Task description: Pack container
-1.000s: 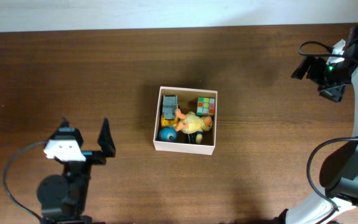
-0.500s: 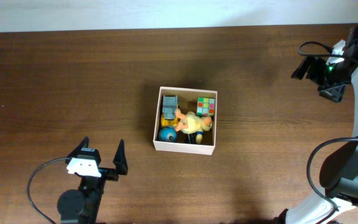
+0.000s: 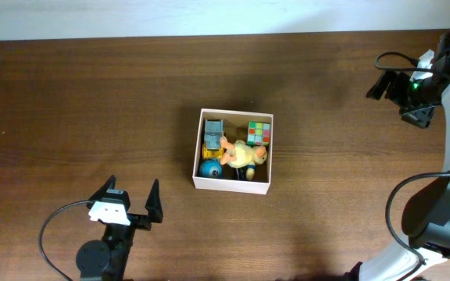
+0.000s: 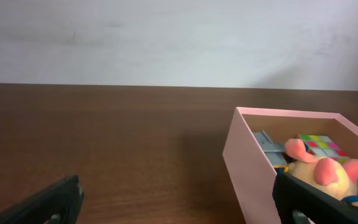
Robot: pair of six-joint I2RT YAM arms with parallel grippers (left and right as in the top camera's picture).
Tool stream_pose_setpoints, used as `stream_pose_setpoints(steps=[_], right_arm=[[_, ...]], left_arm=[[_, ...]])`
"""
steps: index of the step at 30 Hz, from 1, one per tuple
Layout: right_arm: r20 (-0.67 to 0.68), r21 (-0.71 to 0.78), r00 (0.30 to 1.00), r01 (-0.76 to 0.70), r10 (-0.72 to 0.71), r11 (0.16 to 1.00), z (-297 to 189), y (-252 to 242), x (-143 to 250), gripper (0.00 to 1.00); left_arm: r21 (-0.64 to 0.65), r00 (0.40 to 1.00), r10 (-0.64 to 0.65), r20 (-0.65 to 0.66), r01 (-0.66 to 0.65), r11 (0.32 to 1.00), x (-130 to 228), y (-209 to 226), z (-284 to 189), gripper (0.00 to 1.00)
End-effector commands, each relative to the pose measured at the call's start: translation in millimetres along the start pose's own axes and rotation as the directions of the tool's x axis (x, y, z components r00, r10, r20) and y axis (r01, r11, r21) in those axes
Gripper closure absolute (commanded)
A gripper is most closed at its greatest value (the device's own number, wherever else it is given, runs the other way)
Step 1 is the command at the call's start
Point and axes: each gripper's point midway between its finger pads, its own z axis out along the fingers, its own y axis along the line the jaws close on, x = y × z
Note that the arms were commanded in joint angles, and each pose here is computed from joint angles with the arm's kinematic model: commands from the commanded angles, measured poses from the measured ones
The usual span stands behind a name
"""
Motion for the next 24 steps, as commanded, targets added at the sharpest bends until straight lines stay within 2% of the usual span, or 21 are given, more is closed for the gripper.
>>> stream_pose_setpoints(steps=[1, 20, 24], right_arm=[[0.031, -0.014, 1.0, -0.005, 0.005, 1.0, -11.6, 2.8, -4.4, 0.01], [0.031, -0.014, 0.999, -0.005, 0.005, 1.0, -11.9, 2.8, -4.4, 0.01], [0.1, -0.032, 0.995, 0.031, -0.028, 0.999, -41.0, 17.4, -3.1, 0.01]], left_arm=[[0.019, 1.0, 0.021, 0.004, -0.021, 1.0, 0.9, -3.6, 0.0, 0.01], [0.019, 1.0, 0.021, 0.004, -0.021, 1.0, 0.9, -3.6, 0.0, 0.01], [0.019, 1.0, 0.021, 0.004, -0.021, 1.0, 0.9, -3.6, 0.0, 0.01]])
